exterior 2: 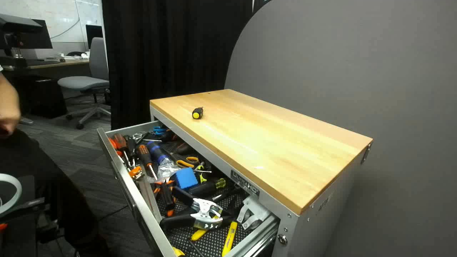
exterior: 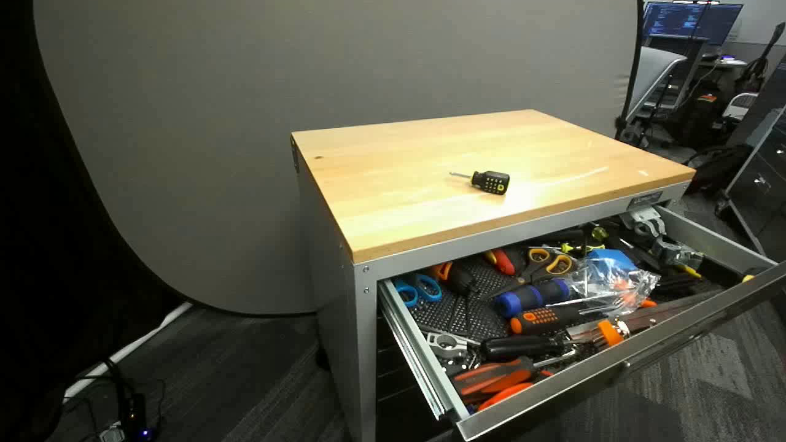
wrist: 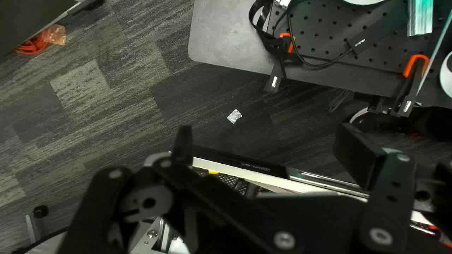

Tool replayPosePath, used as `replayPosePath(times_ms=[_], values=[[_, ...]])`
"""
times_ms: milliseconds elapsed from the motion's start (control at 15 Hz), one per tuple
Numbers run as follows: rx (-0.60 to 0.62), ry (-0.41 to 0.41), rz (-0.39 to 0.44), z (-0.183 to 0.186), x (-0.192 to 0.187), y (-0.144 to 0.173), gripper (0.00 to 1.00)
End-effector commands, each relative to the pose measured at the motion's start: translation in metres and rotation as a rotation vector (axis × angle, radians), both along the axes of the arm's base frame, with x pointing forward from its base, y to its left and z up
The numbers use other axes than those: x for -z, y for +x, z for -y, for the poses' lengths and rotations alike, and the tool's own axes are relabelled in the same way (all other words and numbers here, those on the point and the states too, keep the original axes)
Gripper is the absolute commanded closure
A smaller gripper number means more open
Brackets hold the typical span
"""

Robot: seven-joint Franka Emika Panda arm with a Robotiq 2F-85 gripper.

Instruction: Put the screwdriver in the drawer and then close the drawer

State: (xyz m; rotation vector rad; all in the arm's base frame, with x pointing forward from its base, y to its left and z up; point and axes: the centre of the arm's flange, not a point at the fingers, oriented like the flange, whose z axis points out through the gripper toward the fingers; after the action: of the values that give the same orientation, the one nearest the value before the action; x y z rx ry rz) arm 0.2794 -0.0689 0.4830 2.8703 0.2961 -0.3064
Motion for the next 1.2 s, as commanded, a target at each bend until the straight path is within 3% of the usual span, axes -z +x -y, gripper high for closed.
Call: replayPosePath(times_ms=[0,667,933,1133], values=[[0.0,0.0,0.002,0.0,-0.001,0.0,0.0],[0.0,-0.001,0.006,0.0,-0.003,0.0,0.0],[0.008,-0.042,0.005,-0.041,0.004,0.042,0.0],[0.002,-0.082,0.012,-0.096,0.017,0.082,0.0]])
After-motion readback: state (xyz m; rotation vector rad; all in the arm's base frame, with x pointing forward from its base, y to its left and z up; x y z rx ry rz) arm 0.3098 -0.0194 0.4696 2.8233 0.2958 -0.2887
